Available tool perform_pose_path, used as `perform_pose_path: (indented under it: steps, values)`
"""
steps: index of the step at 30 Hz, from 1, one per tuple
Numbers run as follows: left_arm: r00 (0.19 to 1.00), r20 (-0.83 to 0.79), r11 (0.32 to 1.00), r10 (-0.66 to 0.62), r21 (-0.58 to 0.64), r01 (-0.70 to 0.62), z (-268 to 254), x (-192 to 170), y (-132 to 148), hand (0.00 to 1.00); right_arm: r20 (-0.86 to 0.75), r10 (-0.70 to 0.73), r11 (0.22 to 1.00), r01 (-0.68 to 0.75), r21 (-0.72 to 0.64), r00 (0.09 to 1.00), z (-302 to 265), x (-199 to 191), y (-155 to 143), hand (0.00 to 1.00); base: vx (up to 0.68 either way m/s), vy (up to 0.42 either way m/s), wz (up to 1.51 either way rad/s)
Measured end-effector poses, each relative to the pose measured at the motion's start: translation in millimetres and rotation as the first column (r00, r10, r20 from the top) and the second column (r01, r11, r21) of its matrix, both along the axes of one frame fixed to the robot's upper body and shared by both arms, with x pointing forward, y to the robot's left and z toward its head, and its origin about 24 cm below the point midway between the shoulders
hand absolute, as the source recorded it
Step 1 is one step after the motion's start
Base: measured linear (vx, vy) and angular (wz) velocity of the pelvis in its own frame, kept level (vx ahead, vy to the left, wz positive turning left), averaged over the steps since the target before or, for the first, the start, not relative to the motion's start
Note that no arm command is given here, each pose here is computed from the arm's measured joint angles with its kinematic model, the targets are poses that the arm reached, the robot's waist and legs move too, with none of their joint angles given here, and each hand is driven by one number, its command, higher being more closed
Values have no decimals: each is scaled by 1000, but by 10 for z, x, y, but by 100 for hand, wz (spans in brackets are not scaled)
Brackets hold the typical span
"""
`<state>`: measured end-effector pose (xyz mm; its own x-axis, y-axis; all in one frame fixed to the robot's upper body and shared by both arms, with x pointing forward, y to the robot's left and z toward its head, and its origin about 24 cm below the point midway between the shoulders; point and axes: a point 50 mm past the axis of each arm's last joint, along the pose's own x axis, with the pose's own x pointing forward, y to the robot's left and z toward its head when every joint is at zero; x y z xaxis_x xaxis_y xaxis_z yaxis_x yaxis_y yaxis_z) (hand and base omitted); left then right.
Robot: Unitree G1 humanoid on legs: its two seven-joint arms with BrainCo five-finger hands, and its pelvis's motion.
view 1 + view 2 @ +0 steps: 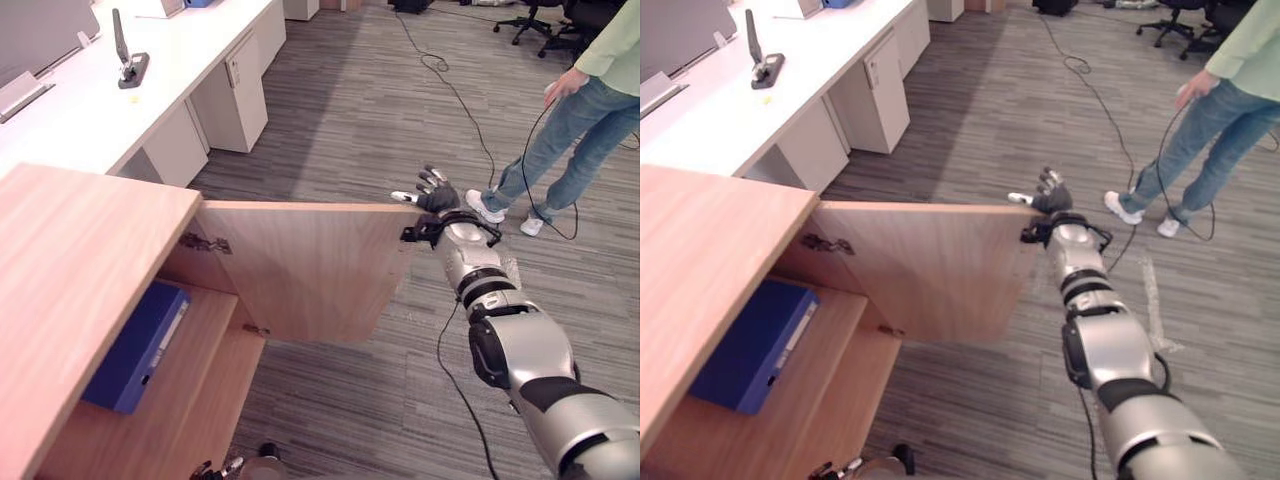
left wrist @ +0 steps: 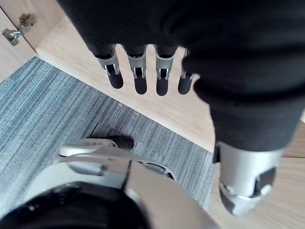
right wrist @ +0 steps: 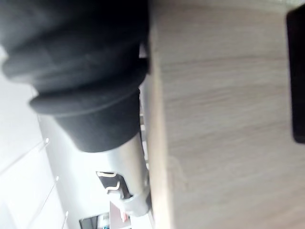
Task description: Walk over to the cabinet, pick up the folder, carry it to the office cabinet, place the folder inside the office cabinet, then close the office cabinet door
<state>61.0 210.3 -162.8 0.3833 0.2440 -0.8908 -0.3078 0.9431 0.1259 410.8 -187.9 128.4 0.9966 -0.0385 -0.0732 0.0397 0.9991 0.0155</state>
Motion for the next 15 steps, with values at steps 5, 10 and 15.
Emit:
perform_pose_path:
  steps: [5, 10, 15]
  values:
    - [1000, -7, 1000, -11, -13, 11, -11, -22, -46, 0, -43, 114, 967, -121, -225, 993, -26, 1, 97, 0, -5, -37, -3]
    - [998, -13, 998, -66, -10, 66, -2, -6, -2, 0, -88, 114, 912, -140, -385, 990, -89, -38, -41, 0, -15, 56, 2]
    - [995, -25, 995, -102, -9, 101, 1, -10, 35, 0, -164, 143, 870, -203, -449, 976, -237, -104, -125, 0, -44, 68, -6]
